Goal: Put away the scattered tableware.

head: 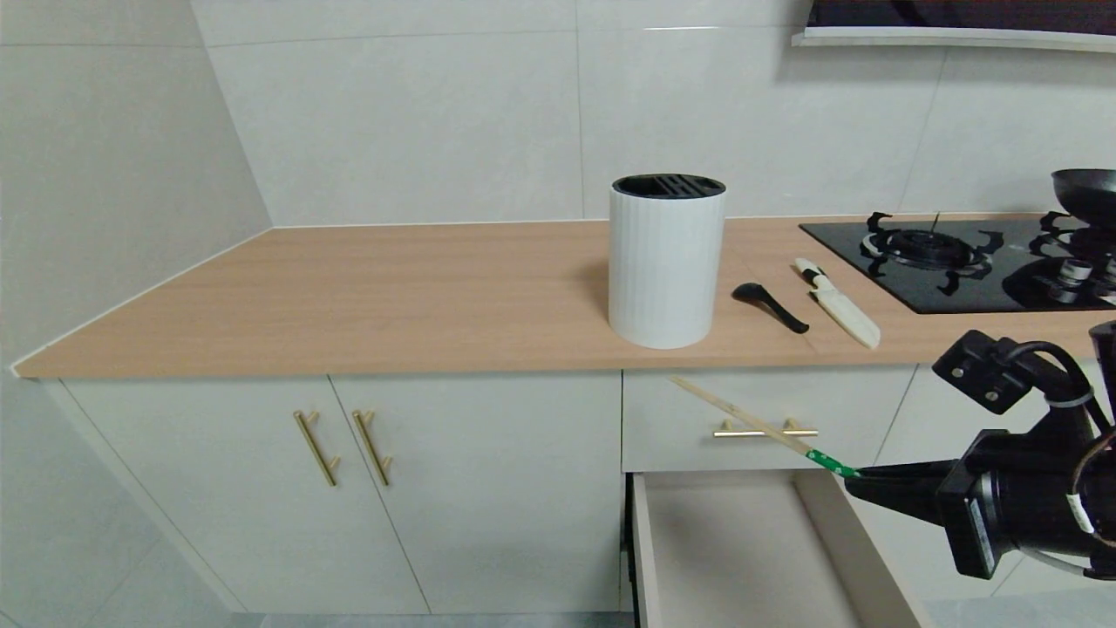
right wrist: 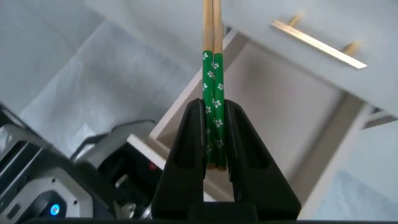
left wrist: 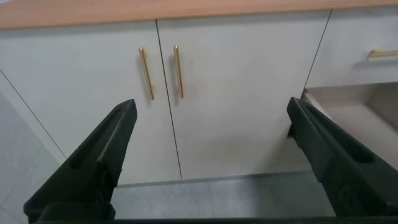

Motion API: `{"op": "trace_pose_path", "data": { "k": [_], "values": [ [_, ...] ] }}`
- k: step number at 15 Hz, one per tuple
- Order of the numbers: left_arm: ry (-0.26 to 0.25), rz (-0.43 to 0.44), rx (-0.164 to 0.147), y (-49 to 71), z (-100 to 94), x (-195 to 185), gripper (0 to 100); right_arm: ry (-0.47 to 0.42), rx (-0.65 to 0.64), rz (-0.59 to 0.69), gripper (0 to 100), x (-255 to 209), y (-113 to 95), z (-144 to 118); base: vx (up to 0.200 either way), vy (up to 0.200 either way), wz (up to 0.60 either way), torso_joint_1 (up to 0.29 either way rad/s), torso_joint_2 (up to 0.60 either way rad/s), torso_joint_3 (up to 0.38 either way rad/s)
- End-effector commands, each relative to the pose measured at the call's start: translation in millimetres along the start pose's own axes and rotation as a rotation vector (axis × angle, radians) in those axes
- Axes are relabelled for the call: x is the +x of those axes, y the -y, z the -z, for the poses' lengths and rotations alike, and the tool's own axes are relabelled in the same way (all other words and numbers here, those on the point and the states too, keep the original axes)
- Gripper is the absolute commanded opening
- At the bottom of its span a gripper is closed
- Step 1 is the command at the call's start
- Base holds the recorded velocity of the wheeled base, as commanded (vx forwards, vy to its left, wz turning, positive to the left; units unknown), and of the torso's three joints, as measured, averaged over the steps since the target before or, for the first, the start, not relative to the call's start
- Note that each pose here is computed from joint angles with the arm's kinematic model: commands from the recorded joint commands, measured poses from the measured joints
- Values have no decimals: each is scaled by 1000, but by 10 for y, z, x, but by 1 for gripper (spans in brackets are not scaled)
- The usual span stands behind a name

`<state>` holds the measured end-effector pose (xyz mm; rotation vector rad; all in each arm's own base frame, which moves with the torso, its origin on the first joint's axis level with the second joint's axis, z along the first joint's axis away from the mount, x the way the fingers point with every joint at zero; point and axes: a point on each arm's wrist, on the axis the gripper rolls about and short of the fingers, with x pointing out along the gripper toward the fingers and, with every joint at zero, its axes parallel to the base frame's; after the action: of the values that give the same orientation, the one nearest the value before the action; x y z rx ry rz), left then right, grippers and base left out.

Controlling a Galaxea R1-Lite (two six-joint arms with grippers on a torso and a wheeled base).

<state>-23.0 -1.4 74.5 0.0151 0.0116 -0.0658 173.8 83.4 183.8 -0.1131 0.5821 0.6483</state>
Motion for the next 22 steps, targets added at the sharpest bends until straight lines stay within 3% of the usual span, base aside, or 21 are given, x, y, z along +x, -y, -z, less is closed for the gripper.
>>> {"op": "trace_pose_path", "data": {
  "k": [1,14,20,22],
  "values": [
    [0,0,0,0,0,0,100,-28,-3,-21,0,58,-23,38,0,0,0,-173,417,246],
    [0,0,0,0,0,0,100,-112,8,-35,0,276,-4,104,0,0,0,-161,459,290],
    [0,0,0,0,0,0,100,-149,23,-35,0,384,17,134,0,0,0,-23,101,67],
    [0,0,0,0,0,0,100,-216,43,-28,0,580,68,190,0,0,0,0,0,0]
  ]
}}
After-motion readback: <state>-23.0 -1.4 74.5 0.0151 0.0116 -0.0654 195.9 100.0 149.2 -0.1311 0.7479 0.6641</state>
